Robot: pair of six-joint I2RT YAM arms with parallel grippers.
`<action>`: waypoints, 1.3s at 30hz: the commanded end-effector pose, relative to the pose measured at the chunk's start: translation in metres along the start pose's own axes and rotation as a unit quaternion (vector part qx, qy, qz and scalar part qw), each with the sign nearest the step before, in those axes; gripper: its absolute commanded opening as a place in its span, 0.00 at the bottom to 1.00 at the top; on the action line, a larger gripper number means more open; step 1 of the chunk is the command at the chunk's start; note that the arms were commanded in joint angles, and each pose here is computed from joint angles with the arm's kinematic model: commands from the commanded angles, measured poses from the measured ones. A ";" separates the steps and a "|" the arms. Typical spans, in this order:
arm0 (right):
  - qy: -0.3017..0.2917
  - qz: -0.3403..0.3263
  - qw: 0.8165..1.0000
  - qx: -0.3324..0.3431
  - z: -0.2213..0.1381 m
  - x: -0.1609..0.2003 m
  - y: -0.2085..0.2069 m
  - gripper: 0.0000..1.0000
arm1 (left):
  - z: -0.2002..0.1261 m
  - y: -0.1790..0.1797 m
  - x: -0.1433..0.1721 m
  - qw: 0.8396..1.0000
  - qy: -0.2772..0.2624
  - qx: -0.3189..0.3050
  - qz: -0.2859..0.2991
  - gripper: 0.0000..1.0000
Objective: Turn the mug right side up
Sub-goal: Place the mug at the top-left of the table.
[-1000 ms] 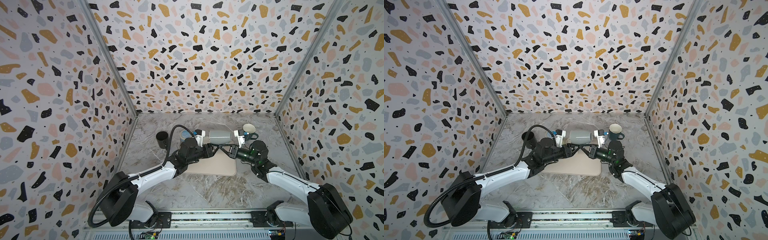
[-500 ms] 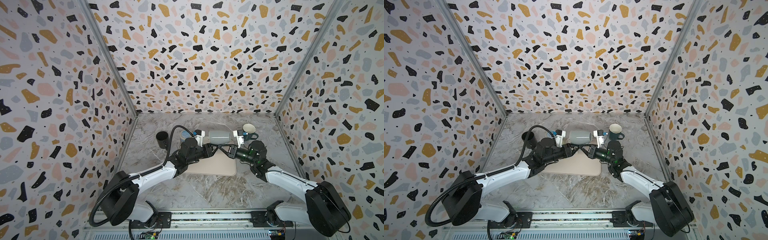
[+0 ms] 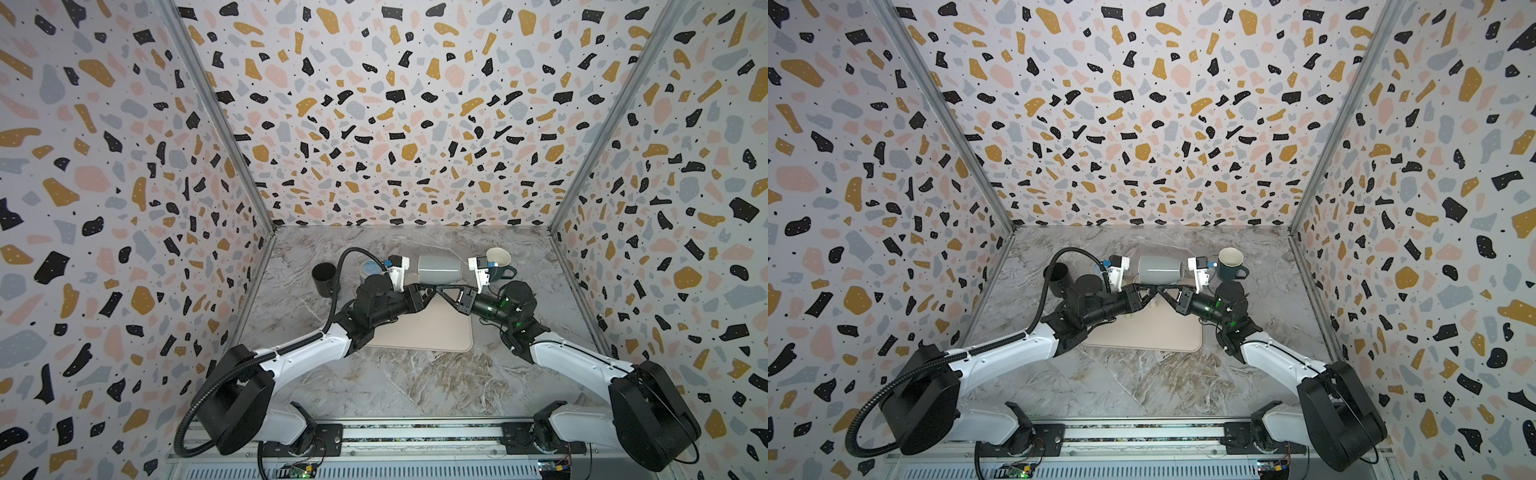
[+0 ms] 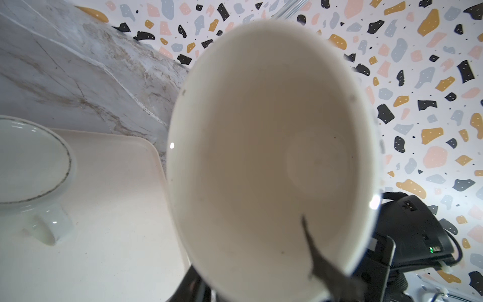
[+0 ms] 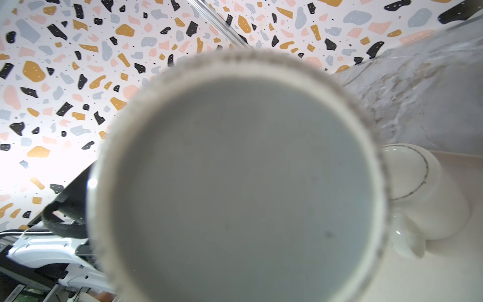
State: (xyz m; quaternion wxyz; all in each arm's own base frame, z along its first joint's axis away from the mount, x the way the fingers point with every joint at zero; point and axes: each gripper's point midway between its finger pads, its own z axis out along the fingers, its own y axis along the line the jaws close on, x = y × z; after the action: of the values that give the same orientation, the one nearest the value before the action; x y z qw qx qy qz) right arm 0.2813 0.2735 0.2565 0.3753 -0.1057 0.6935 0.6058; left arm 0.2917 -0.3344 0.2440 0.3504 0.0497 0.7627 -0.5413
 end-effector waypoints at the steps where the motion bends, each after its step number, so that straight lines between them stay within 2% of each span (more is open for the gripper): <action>1: 0.035 0.008 0.999 -0.038 0.004 0.013 0.008 0.00 | -0.025 -0.090 -0.031 0.983 -0.058 0.160 0.070 0.33; 12: 0.052 0.016 0.997 -0.047 0.006 0.020 0.000 0.00 | -0.044 -0.113 -0.035 0.971 -0.077 0.208 0.094 0.31; 16: 0.056 0.016 0.998 -0.034 0.008 0.021 -0.006 0.00 | -0.041 -0.109 -0.033 0.972 -0.071 0.192 0.114 0.28; 17: 0.058 0.015 0.998 -0.034 0.009 0.021 -0.006 0.00 | -0.042 -0.110 -0.033 0.971 -0.071 0.193 0.120 0.23; 19: 0.058 0.016 0.998 -0.034 0.010 0.021 -0.006 0.00 | -0.043 -0.109 -0.032 0.971 -0.072 0.191 0.123 0.00; 30: 0.064 0.017 0.998 -0.015 0.010 0.024 -0.015 0.00 | -0.046 -0.097 -0.044 0.976 -0.094 0.126 0.147 0.00; 36: 0.062 0.016 0.998 -0.017 0.013 0.020 -0.013 0.15 | -0.051 -0.089 -0.050 0.978 -0.104 0.085 0.161 0.00; 39: 0.063 0.015 0.998 -0.020 0.013 0.018 -0.011 0.17 | -0.052 -0.085 -0.051 0.978 -0.109 0.074 0.164 0.00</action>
State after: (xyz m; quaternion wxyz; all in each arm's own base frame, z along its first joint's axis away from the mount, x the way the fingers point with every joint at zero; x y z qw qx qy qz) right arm 0.2709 0.2888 0.2584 0.3257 -0.1477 0.6765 0.6438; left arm 0.2710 -0.3113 0.2544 0.4109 0.1168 0.7581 -0.4928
